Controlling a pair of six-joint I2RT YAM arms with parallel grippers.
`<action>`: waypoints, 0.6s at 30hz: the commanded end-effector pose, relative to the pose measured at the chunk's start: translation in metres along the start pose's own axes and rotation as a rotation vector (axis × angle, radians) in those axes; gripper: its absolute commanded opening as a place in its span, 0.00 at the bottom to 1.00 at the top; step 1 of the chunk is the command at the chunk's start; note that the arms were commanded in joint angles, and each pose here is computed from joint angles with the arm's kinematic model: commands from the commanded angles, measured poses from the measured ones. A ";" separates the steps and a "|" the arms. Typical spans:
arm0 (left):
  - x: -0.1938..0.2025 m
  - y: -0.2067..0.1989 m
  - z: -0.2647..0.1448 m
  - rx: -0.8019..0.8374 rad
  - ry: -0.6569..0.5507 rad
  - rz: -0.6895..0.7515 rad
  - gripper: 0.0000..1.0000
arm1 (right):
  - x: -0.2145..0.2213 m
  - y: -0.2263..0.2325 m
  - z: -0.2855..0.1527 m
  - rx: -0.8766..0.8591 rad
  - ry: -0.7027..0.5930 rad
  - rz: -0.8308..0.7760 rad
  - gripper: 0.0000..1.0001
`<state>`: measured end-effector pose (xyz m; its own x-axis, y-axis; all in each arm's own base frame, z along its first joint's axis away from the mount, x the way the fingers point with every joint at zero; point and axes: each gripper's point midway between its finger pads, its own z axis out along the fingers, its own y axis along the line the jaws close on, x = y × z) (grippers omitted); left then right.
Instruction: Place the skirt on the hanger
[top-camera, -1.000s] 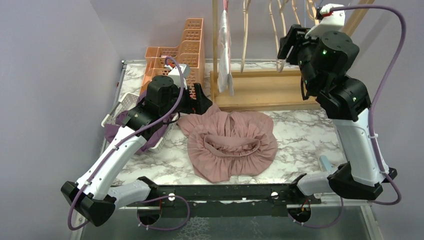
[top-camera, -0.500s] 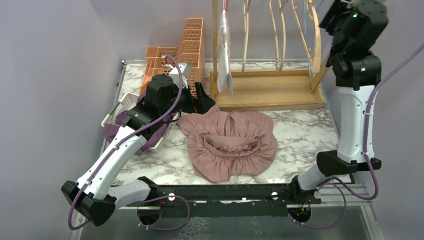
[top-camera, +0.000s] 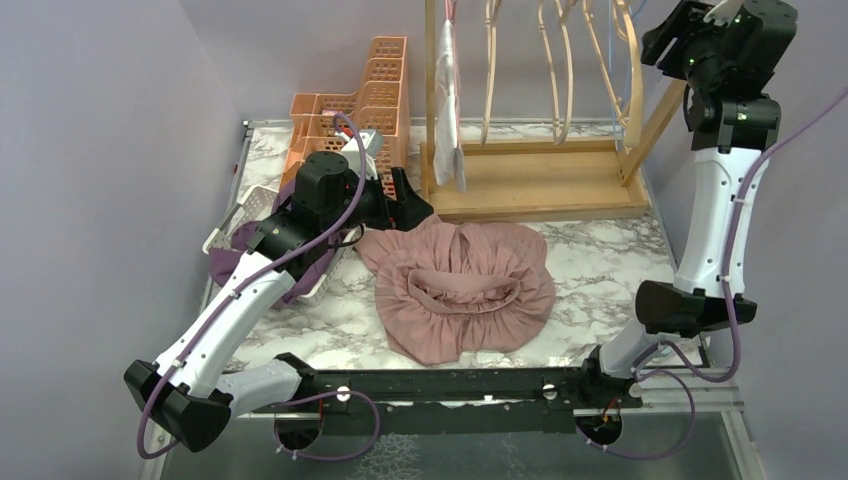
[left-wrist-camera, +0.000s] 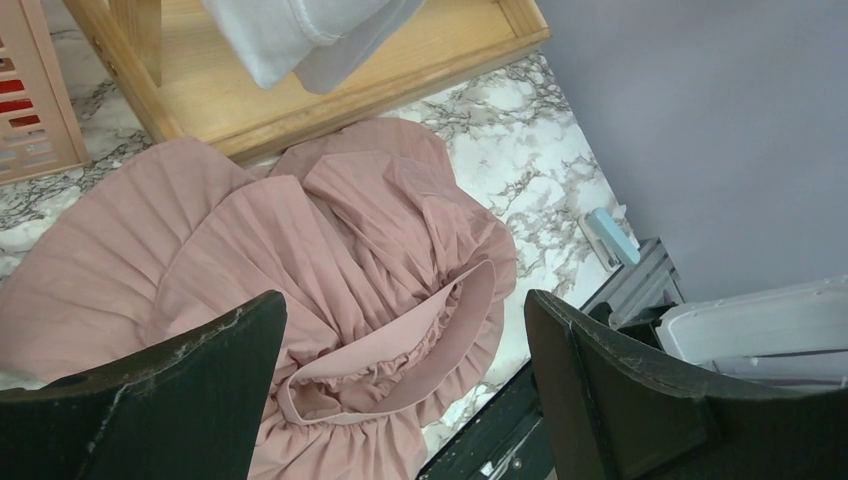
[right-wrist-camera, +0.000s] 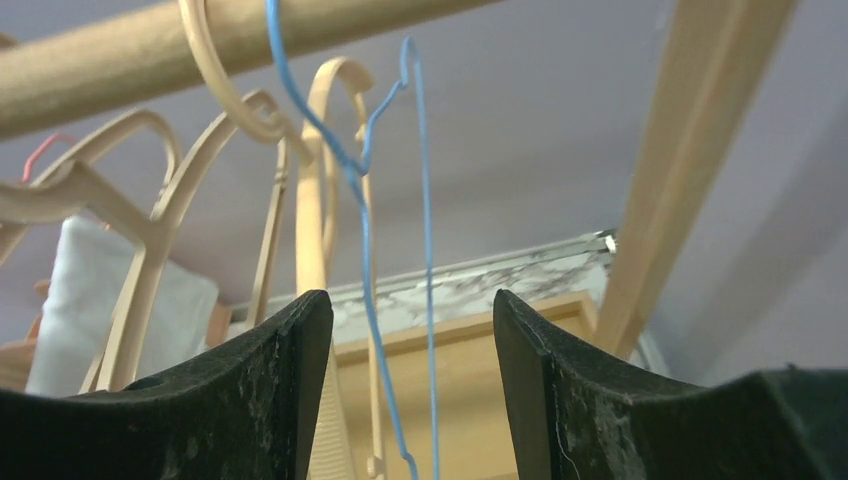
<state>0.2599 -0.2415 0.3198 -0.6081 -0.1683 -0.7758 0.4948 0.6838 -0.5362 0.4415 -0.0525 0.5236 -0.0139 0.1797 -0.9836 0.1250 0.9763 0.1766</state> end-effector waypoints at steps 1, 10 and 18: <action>-0.004 -0.007 -0.004 0.037 -0.022 0.001 0.91 | 0.034 0.020 0.015 -0.134 0.113 0.020 0.65; -0.002 -0.004 -0.003 0.023 -0.020 -0.005 0.91 | 0.042 0.020 0.032 -0.148 0.121 0.011 0.48; -0.003 -0.003 -0.004 0.016 -0.030 -0.013 0.91 | 0.063 0.023 0.045 -0.184 0.167 0.007 0.60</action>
<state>0.2594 -0.2421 0.3151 -0.6200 -0.1726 -0.7654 0.4849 0.6826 -0.5467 0.4773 -0.0309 0.4774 -0.1493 0.2015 -0.9680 -0.0017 0.9790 0.2041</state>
